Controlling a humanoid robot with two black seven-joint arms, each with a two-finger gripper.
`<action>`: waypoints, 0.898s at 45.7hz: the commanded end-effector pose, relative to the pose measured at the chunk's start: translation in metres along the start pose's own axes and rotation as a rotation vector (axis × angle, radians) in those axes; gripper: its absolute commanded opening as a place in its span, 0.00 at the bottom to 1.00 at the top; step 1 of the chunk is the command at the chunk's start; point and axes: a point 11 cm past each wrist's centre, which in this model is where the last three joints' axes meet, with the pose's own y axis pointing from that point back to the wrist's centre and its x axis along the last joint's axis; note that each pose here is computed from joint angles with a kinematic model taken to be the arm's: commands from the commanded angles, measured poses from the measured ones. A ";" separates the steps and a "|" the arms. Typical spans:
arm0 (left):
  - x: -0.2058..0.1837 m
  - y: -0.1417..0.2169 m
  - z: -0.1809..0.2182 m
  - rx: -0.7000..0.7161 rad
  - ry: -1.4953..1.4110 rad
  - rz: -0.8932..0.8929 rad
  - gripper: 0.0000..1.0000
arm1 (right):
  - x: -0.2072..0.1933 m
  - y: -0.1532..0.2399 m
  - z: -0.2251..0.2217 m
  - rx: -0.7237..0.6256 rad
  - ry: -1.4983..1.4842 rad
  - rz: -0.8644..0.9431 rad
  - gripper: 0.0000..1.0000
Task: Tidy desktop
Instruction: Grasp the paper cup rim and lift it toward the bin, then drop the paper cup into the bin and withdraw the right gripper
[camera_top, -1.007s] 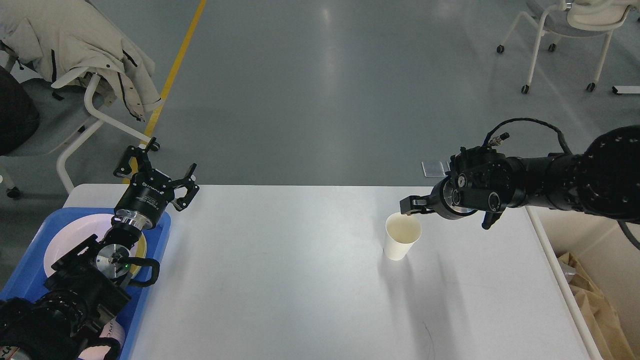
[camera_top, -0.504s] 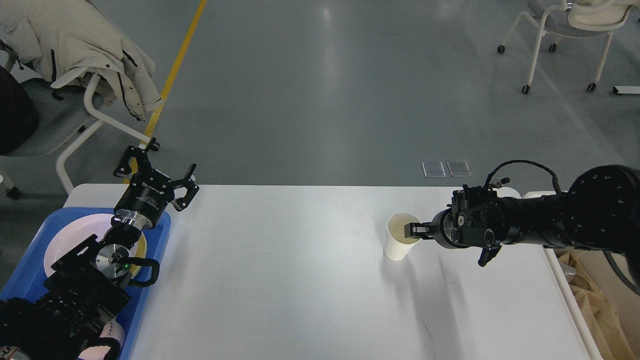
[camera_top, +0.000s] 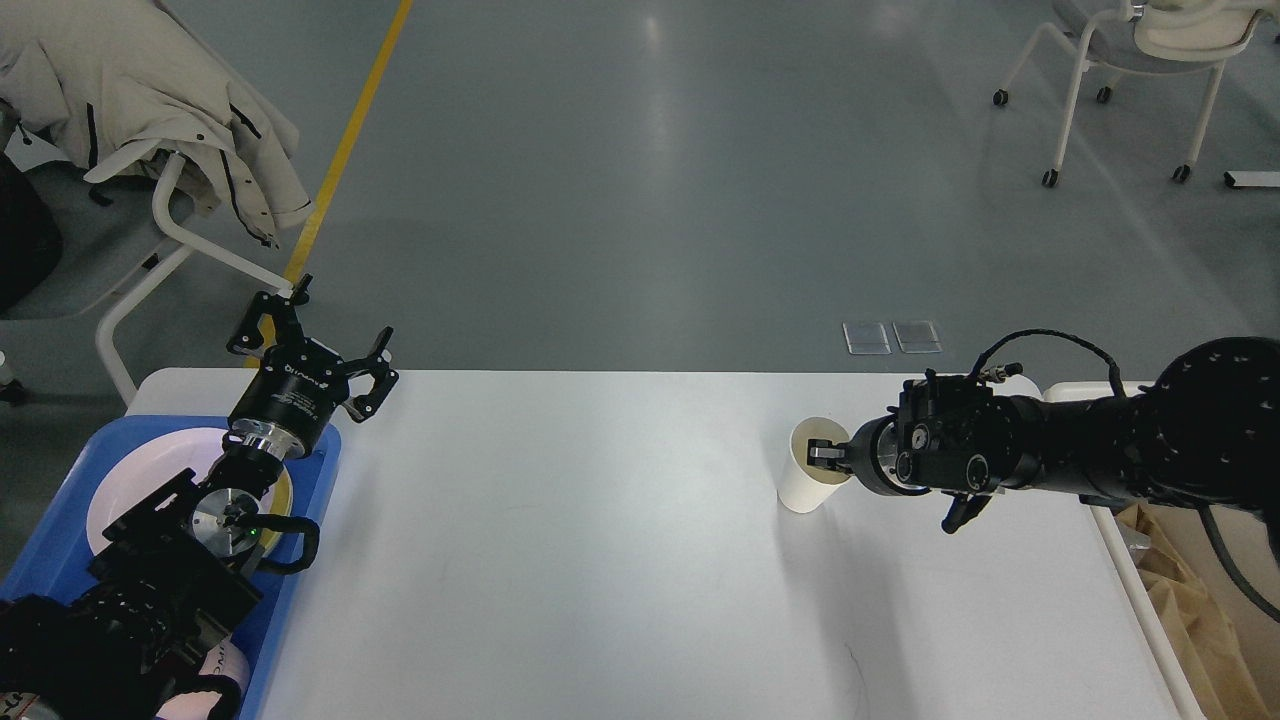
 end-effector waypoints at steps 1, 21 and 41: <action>0.000 0.000 0.000 0.000 0.000 0.000 1.00 | 0.027 0.023 0.019 -0.022 -0.020 0.024 0.00; 0.001 0.001 0.000 0.000 -0.001 0.002 1.00 | 0.206 0.353 0.026 0.076 0.076 0.060 0.00; 0.001 0.001 0.001 -0.001 -0.002 0.003 1.00 | 0.186 0.266 0.252 -0.389 -0.104 0.236 0.00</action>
